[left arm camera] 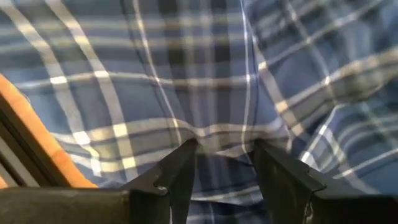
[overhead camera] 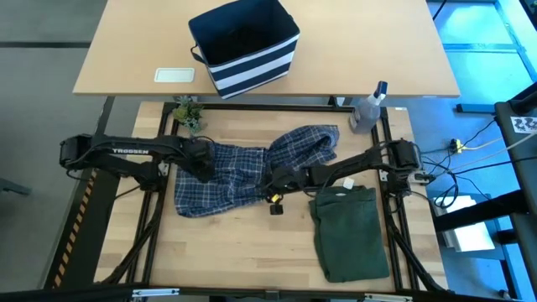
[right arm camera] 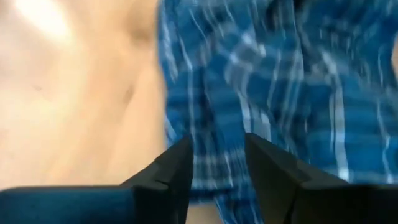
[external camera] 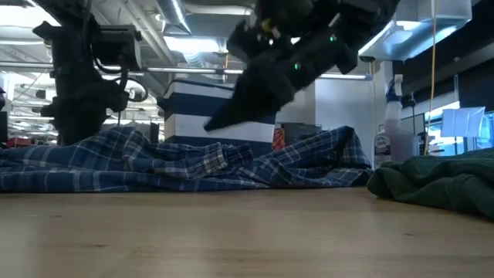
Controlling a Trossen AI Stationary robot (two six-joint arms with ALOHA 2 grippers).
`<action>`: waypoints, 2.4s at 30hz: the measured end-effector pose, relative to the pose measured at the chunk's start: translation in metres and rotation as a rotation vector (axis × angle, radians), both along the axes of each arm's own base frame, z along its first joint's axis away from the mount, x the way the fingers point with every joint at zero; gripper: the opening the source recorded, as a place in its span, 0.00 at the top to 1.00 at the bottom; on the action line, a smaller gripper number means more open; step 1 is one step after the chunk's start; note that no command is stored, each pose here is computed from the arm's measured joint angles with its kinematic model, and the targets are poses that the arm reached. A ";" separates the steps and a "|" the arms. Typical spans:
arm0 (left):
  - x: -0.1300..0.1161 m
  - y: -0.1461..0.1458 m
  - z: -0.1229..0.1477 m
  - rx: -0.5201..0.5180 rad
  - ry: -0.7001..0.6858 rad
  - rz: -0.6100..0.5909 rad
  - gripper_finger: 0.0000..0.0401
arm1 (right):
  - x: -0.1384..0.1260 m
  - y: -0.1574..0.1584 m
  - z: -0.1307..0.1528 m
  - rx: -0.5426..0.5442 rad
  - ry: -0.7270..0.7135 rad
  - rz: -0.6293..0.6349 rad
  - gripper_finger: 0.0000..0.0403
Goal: Fold Laundry from Bin
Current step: Fold the blue checkered pants
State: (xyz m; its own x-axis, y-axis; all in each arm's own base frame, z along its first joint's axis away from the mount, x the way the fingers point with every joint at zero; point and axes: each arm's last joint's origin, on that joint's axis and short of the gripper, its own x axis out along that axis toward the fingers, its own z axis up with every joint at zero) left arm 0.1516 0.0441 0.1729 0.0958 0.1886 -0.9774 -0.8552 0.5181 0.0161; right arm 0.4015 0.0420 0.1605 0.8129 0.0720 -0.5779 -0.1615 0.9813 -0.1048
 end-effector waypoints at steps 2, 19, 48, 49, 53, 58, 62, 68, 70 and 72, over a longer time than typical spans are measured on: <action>0.002 -0.003 -0.004 -0.024 0.021 -0.006 0.61 | 0.000 -0.001 -0.008 -0.007 0.047 -0.029 0.68; 0.047 -0.061 -0.030 -0.334 -0.121 -0.186 0.61 | -0.018 -0.055 -0.031 -0.192 0.356 -0.373 0.95; 0.031 -0.093 0.052 0.124 -0.326 -0.584 0.67 | -0.034 0.001 0.035 -0.125 0.186 -0.261 0.95; 0.029 -0.092 0.052 0.159 -0.290 -0.590 0.67 | -0.030 0.009 0.034 -0.095 0.152 -0.220 0.95; 0.022 -0.085 0.036 0.226 -0.124 -0.558 0.67 | -0.021 0.038 0.017 -0.051 0.109 -0.117 0.95; 0.016 -0.082 0.006 0.155 0.004 -0.503 0.67 | -0.012 0.052 -0.011 -0.021 0.113 -0.114 0.95; 0.013 -0.085 -0.011 0.039 0.081 -0.470 0.67 | -0.013 0.050 -0.028 0.005 0.188 -0.163 0.95; 0.033 -0.106 -0.023 -0.138 -0.078 -0.531 0.67 | -0.025 0.043 -0.037 -0.094 0.315 -0.270 0.95; 0.045 -0.118 -0.024 -0.168 -0.196 -0.576 0.67 | -0.029 0.042 -0.039 -0.124 0.350 -0.285 0.95; 0.056 -0.130 -0.026 -0.203 -0.301 -0.626 0.67 | -0.032 0.040 -0.040 -0.155 0.383 -0.301 0.95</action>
